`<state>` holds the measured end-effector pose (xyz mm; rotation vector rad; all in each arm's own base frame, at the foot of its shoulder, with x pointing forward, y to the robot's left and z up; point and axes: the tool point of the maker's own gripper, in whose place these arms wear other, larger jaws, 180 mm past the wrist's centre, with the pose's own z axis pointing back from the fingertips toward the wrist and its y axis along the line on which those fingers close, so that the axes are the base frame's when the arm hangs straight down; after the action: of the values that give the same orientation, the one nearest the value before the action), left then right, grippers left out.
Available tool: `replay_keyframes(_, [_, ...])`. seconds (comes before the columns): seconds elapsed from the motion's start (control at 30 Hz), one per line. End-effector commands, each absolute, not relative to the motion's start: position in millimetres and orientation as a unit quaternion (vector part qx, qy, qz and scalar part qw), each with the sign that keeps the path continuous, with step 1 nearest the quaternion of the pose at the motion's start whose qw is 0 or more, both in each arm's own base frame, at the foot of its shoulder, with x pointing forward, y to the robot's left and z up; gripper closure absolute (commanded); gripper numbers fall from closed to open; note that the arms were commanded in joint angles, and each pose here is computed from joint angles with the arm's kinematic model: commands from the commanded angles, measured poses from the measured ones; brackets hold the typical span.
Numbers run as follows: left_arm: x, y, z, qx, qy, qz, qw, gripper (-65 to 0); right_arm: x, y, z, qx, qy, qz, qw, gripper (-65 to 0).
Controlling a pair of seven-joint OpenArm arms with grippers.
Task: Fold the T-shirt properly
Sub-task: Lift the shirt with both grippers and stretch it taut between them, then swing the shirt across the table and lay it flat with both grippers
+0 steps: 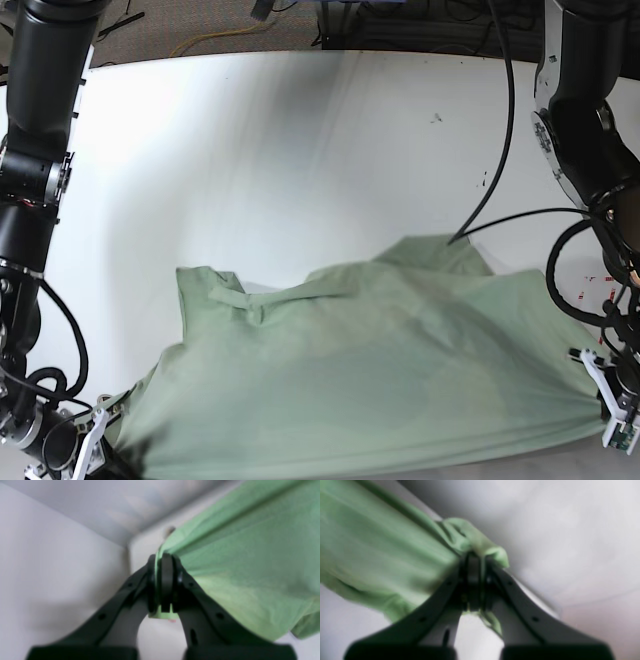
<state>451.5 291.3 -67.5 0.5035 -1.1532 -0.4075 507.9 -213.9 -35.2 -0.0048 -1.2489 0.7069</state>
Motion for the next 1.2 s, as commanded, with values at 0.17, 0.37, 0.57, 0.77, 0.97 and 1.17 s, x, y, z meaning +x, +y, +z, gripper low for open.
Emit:
replay_keyframes(0.17, [431, 317, 22, 0.309, -0.590, -0.149, 0.731, 0.0, 502, -218, 68, -0.059, -0.630, 0.327, 0.702, 0.0])
replay_keyframes(0.37, [425, 323, 44, 0.324, -0.602, -0.142, 0.716, 0.0, 495, -227, 93, -0.082, -0.634, 0.325, 0.697, 0.0])
replay_keyframes(0.57, [426, 323, 12, 0.319, -0.576, -0.156, 0.737, 0.0, 497, -239, 50, -0.071, -0.607, 0.314, 0.726, 0.0])
replay_keyframes(0.77, [417, 324, -34, 0.313, -0.542, -0.167, 0.762, 0.0, 481, -248, -21, -0.055, -0.574, 0.303, 0.759, 0.0])
replay_keyframes(0.97, [400, 324, -88, 0.302, -0.498, -0.179, 0.793, 0.0, 456, -237, -107, -0.004, -0.534, 0.295, 0.793, 0.0])
replay_keyframes(1.17, [371, 334, -151, 0.279, -0.446, -0.164, 0.834, 0.0, 417, -227, -182, 0.047, -0.489, 0.282, 0.824, 0.0])
